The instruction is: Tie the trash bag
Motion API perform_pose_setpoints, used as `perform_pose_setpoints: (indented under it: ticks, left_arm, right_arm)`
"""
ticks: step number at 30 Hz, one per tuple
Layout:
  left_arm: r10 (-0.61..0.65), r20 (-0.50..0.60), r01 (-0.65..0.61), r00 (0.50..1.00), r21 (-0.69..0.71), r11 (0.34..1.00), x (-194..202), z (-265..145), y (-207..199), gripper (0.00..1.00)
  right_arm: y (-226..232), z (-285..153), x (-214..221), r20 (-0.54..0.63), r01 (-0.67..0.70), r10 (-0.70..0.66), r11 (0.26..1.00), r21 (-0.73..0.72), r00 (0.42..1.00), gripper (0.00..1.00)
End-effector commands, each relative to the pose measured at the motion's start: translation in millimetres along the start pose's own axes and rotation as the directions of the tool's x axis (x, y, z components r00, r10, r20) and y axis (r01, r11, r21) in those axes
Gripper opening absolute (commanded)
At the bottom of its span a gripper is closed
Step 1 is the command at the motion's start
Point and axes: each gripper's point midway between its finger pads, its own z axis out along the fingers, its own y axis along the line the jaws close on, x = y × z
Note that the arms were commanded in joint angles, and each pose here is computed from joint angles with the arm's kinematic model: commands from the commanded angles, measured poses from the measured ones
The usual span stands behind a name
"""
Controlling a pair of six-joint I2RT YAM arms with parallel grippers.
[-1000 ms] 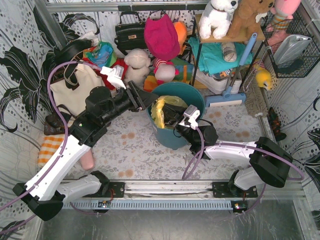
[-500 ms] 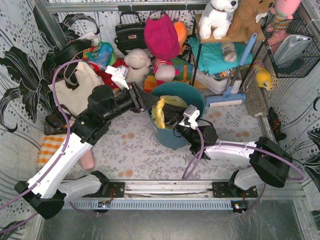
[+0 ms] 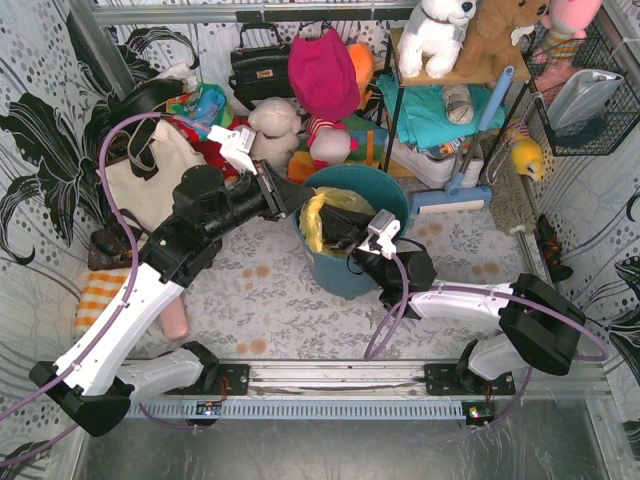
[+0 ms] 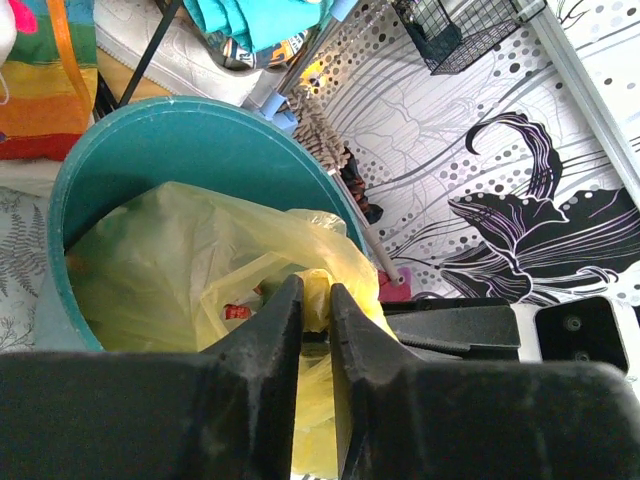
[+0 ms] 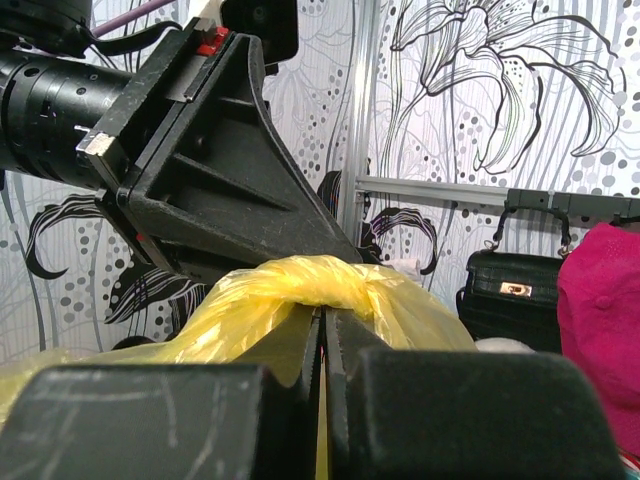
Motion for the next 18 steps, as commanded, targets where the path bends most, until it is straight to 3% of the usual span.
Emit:
perform_pose_setpoints:
  ticks: [1,18]
  left_arm:
    - [0.041,0.012,-0.042,0.999,0.068,0.997,-9,-2,-19,0.0]
    - [0.088,0.142,-0.087,0.986,-0.017,0.996,-36,-17,-13,0.0]
  right_arm:
    - [-1,7,-19,0.051,0.002,-0.002,1.0,0.001,0.999,0.0]
    - [-4,1,-23,0.05,-0.001,0.0,1.0,0.012,0.999,0.09]
